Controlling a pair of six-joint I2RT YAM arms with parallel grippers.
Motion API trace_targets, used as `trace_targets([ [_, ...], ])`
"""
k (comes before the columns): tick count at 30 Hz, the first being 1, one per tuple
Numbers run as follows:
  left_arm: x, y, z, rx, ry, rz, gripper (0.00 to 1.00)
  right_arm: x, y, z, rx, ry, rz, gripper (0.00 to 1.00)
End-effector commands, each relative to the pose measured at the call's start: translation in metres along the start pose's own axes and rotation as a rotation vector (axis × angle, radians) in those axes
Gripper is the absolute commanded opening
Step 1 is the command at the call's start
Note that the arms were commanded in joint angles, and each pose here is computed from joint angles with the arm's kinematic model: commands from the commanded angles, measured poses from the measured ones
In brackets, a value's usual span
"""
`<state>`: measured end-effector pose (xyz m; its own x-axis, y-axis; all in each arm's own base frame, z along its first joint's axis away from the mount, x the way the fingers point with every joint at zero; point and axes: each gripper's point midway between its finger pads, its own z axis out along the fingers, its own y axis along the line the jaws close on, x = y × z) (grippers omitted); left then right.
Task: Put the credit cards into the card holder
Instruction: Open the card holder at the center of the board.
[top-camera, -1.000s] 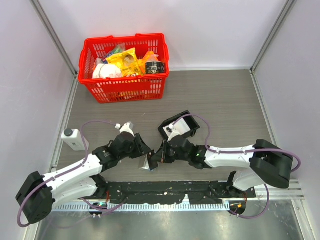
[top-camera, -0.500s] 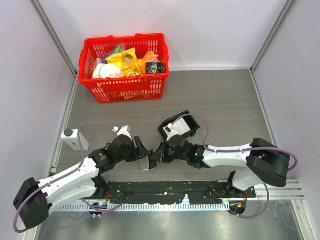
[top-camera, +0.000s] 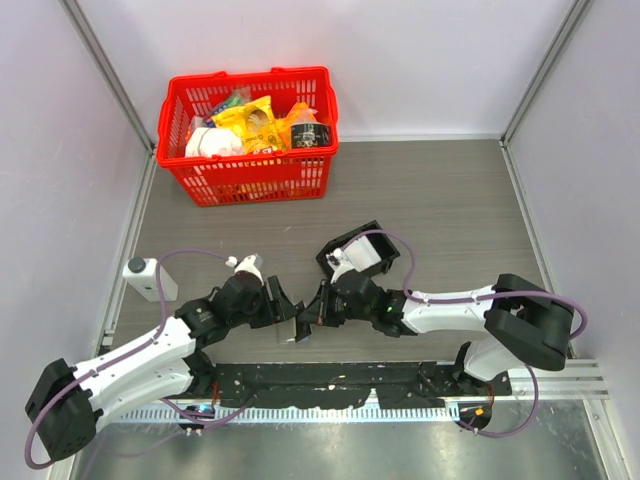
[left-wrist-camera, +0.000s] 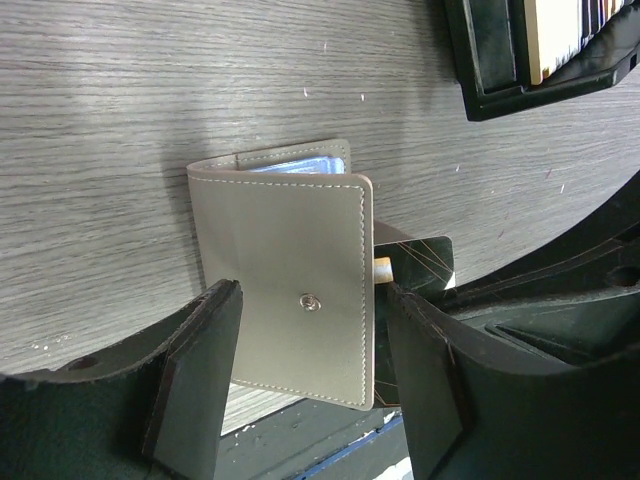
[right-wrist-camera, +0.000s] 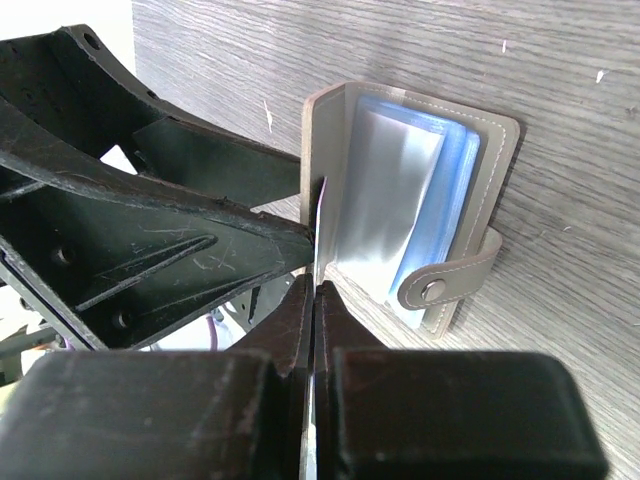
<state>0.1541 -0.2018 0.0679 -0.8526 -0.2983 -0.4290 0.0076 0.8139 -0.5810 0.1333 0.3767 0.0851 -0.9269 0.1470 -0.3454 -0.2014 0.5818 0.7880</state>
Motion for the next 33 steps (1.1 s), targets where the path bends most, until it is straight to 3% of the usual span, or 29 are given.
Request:
trace_targets([
  [1, 0.002, 0.005, -0.004, -0.016, 0.005, 0.009, 0.63, -0.010, 0.040, -0.003, -0.165, -0.021, 0.032, 0.01],
  [9, -0.004, 0.002, -0.007, -0.014, -0.023, 0.003, 0.59, -0.009, 0.045, -0.004, -0.209, -0.010, 0.059, 0.01],
  [16, -0.003, 0.007, -0.009, -0.037, -0.022, 0.014, 0.38, -0.008, 0.042, -0.004, -0.200, -0.008, 0.057, 0.01],
  [23, -0.007, 0.007, -0.013, -0.042, -0.036, 0.016, 0.30, -0.008, 0.045, -0.002, -0.207, -0.003, 0.051, 0.01],
  [30, -0.014, 0.010, -0.021, -0.071, -0.065, 0.021, 0.02, -0.010, 0.031, 0.004, -0.130, -0.016, 0.029, 0.01],
  [33, -0.014, 0.012, -0.021, -0.080, -0.064, 0.025, 0.00, -0.012, 0.032, 0.006, -0.131, -0.020, 0.018, 0.01],
])
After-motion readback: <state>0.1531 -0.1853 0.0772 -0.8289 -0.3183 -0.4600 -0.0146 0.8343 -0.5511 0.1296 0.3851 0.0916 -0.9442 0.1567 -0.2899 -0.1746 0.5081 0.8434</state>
